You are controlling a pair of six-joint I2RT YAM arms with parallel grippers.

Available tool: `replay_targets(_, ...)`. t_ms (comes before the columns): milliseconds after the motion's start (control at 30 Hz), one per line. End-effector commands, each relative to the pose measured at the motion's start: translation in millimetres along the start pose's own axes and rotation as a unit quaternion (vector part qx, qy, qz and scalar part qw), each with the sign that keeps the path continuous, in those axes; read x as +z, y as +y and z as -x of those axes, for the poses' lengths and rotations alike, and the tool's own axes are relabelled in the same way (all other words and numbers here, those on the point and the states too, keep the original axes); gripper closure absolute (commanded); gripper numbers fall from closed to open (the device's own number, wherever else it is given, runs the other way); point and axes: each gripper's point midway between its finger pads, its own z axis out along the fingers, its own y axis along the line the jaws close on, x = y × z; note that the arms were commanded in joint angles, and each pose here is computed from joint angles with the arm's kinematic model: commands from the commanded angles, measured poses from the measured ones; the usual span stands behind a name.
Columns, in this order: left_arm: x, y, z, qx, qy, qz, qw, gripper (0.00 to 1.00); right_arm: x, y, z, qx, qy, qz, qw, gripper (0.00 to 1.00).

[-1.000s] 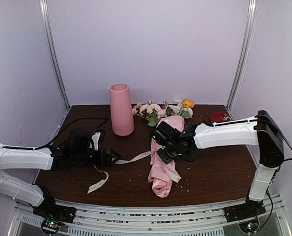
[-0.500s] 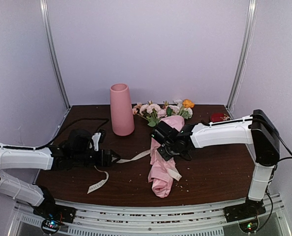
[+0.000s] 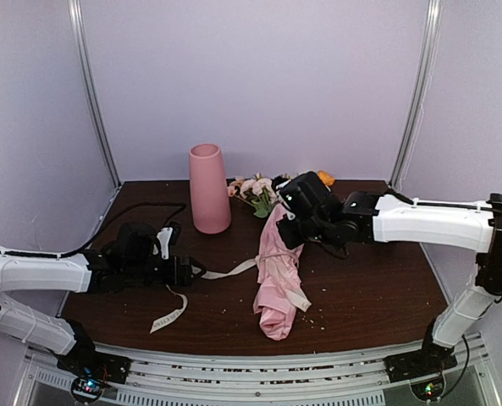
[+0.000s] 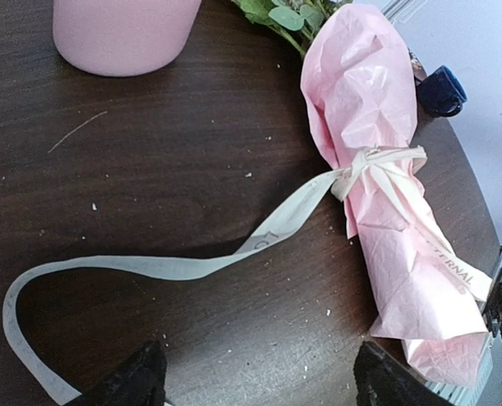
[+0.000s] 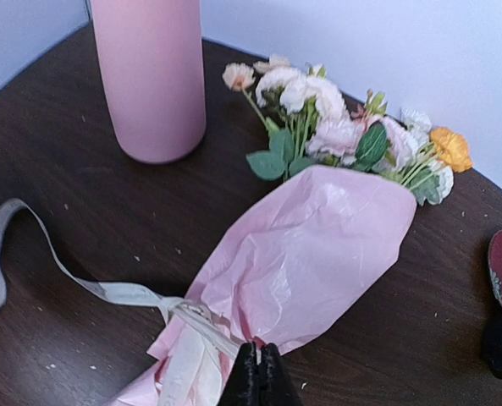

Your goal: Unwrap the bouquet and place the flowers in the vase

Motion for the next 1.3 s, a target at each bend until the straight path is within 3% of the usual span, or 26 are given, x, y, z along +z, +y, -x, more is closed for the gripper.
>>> replay_targets(0,-7.6,-8.8,22.6,0.009,-0.040,-0.006,0.999,0.21,-31.0,-14.9,38.2,0.054,-0.069,0.011,0.996,1.00)
replay_targets(67,-7.5,-9.0,22.7,0.009,-0.039,-0.006,0.999,0.20,-31.8,-9.6,35.9,0.039,-0.063,0.033,0.997,1.00)
replay_targets(100,-7.0,-8.9,22.2,0.009,-0.038,-0.006,0.999,0.21,-27.7,-4.1,28.3,0.022,-0.046,0.043,0.998,0.94)
replay_targets(167,-5.9,-9.0,21.0,0.009,-0.036,-0.007,0.999,0.21,-8.9,3.0,2.7,-0.011,0.006,0.040,0.999,0.69)
replay_targets(233,-4.6,-9.2,19.6,0.008,-0.032,-0.009,0.999,0.20,13.5,6.0,-29.8,-0.045,0.061,0.026,0.997,0.58)
replay_targets(367,-2.1,-7.8,15.5,0.007,-0.025,-0.008,1.000,0.20,35.5,5.4,-65.1,-0.075,0.103,0.005,0.992,0.53)
replay_targets(600,-2.5,-7.5,14.7,0.005,-0.026,-0.010,1.000,0.20,54.7,0.7,-74.6,-0.076,0.112,-0.018,0.991,0.50)
replay_targets(933,-1.0,-2.6,7.0,0.004,-0.020,-0.006,1.000,0.20,68.0,-2.8,-85.7,-0.072,0.128,-0.023,0.989,0.70)
replay_targets(1133,0.3,-4.2,8.5,0.005,-0.020,-0.008,1.000,0.20,61.8,-8.2,-73.0,-0.041,0.101,-0.015,0.994,0.98)
replay_targets(1267,0.0,-5.5,10.8,0.006,-0.024,-0.009,1.000,0.21,52.6,-12.0,-62.7,-0.021,0.073,-0.010,0.997,1.00)
